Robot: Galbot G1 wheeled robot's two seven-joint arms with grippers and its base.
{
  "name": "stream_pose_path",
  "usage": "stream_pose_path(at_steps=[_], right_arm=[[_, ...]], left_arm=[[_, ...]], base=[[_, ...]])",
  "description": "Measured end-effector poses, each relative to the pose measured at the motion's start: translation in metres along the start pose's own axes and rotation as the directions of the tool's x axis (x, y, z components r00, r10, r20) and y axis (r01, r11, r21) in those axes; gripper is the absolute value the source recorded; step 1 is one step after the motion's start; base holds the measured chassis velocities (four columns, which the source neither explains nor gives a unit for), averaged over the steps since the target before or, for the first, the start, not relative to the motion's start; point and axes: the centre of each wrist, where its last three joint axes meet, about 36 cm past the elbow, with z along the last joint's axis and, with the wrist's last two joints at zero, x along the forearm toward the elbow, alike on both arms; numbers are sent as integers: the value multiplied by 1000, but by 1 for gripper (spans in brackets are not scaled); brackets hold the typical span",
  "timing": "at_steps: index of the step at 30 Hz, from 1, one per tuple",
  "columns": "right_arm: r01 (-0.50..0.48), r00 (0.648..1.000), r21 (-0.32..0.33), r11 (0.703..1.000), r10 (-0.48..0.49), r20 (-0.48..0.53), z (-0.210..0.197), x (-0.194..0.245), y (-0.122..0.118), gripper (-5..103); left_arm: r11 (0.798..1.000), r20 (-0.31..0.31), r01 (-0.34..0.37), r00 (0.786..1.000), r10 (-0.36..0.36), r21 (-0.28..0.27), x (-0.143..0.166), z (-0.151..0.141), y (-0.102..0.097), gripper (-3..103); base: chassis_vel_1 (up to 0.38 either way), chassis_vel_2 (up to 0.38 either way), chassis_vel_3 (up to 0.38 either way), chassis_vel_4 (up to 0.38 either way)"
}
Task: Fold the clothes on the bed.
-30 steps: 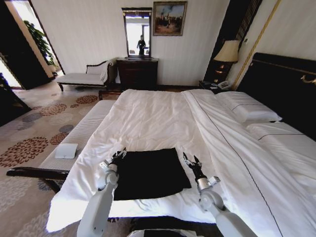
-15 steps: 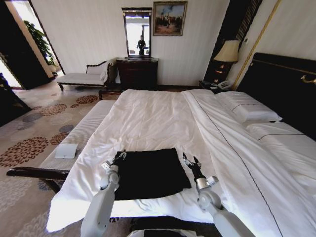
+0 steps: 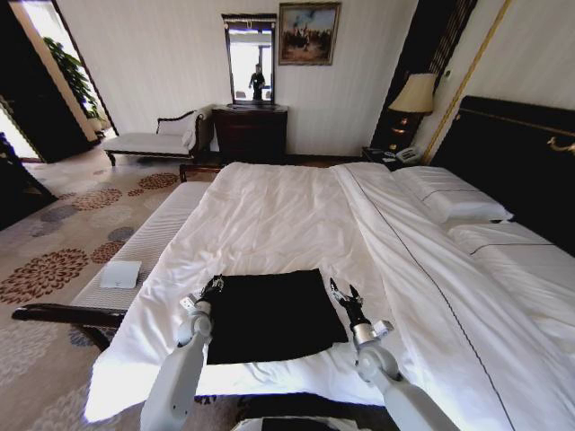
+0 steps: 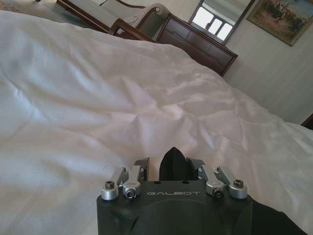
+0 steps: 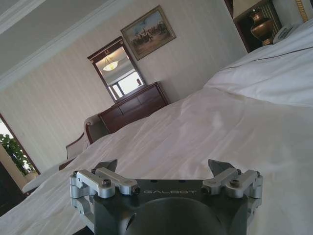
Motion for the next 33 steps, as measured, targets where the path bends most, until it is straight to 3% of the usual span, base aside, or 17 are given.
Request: stream_pose_path(at_steps=[9, 14, 20, 22, 24, 33], right_arm=[[-4, 1000, 6, 1000, 4, -4, 1, -1, -2, 100], [-7, 1000, 9, 1000, 7, -3, 0, -3, -4, 100], [-14, 1000, 12, 1000, 14, -6, 1, -5, -7, 100], [-14, 1000, 12, 1000, 14, -6, 1, -5, -7, 100], [-15, 1000, 13, 1000, 15, -7, 1, -5, -8, 100], [-33, 999, 17, 999, 33, -6, 3, -12, -15, 100]], left_arm=[[1000, -8, 1, 1000, -1, 11, -4, 7, -4, 44], [1000, 6, -7, 1000, 7, 19, -3, 2, -8, 34], [1000, 11, -9, 1000, 8, 21, 0, 0, -9, 11], [1000, 12, -8, 1000, 8, 21, 0, 0, -9, 11], [1000, 16, -10, 1000, 9, 22, 1, -1, -9, 2], [1000, 47, -21, 999, 20, 8, 13, -13, -12, 1]], base=[[0, 0, 0, 0], [0, 0, 0, 0], [0, 0, 0, 0], [0, 0, 0, 0], [0, 0, 0, 0], [0, 0, 0, 0]])
